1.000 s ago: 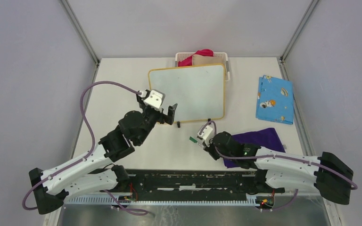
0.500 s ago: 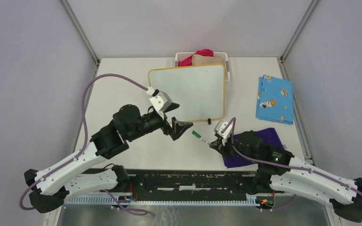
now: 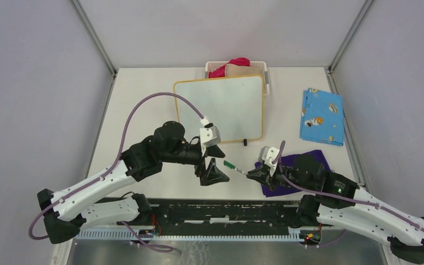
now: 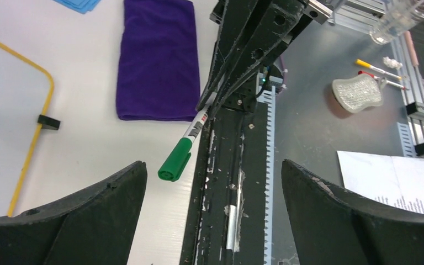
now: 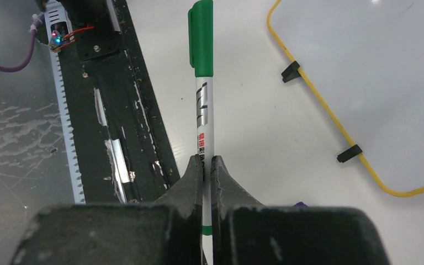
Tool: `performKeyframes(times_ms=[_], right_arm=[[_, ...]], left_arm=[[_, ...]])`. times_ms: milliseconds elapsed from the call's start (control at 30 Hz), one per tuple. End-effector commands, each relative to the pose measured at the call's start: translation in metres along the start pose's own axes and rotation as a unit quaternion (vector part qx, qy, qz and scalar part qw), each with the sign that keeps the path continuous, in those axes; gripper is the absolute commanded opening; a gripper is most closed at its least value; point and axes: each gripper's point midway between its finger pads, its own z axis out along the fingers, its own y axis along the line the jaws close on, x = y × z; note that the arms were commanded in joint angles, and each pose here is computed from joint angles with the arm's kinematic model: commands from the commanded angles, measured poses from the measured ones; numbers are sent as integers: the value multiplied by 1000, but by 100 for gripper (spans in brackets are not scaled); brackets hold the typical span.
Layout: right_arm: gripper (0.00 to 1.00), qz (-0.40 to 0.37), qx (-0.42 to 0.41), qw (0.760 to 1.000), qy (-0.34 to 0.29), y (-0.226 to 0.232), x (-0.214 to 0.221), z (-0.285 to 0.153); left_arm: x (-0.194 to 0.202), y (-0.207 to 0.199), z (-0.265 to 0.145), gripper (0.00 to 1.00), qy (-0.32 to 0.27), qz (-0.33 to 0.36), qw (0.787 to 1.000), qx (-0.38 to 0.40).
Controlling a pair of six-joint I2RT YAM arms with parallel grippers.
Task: Write a sentence on the whiteboard
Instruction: Open the whiteboard marker at the center of the board.
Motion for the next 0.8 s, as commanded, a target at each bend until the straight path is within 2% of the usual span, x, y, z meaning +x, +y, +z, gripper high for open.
performKeyframes(times_ms=[0, 167, 433, 767], right_arm=[[0, -22, -20, 999, -39, 6, -29, -10], [0, -24, -26, 998, -46, 8, -32, -11], [0, -25, -39, 998, -52, 13, -34, -12], [0, -26, -57, 996, -58, 19, -39, -11]], left_arm=[[-1, -19, 4, 93, 11, -9, 998, 59], [10, -20, 13, 82, 36, -17, 996, 81], [11, -10, 19, 78, 33, -12, 998, 61], [13, -9, 22, 55, 36, -5, 997, 66]])
